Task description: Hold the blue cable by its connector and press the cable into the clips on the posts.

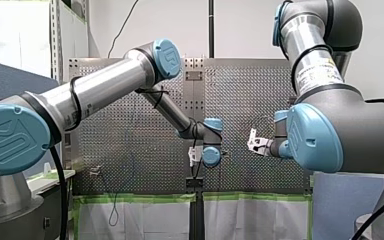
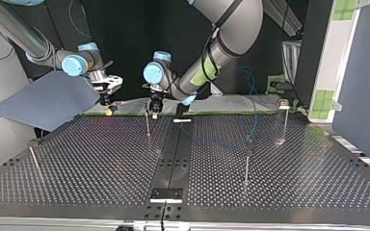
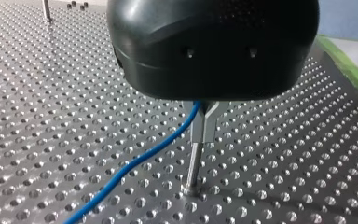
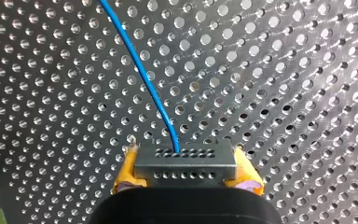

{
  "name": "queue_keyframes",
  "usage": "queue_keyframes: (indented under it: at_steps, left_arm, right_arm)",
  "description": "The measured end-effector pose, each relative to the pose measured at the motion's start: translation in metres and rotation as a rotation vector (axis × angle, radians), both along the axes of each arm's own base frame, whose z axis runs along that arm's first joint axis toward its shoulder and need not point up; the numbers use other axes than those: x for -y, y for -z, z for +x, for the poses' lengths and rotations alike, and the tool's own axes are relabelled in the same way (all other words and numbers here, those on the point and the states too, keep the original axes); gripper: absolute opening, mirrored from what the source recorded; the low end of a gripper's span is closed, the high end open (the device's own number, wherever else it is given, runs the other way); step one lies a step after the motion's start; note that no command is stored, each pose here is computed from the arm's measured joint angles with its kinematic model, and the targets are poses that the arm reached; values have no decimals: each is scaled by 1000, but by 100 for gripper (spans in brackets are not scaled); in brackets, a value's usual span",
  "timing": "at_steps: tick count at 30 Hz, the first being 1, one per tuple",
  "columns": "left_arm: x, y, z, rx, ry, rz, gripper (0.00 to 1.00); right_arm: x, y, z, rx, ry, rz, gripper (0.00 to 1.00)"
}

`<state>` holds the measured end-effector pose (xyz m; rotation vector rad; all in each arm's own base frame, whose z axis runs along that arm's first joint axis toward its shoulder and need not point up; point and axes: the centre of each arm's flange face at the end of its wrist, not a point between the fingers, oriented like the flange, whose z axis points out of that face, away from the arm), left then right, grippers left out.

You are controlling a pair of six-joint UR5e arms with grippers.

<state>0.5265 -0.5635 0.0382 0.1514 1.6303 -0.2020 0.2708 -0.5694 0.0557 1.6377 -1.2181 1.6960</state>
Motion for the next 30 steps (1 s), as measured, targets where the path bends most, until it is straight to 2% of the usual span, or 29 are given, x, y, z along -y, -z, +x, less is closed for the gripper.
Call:
queue_keyframes:
  at_steps: [10,22,30]
  left_arm:
    - [-11,-3,16,3,-11,-4,0]
    - [-7,-23,34,21,-9,-20,0]
    - [-13,-25,41,16,-23,-13,0]
  right_arm:
    - [15,0,2,6,4,-15,0]
    - [35,-5,5,18,7,-40,0]
    - [40,-8,4,22,17,-50,0]
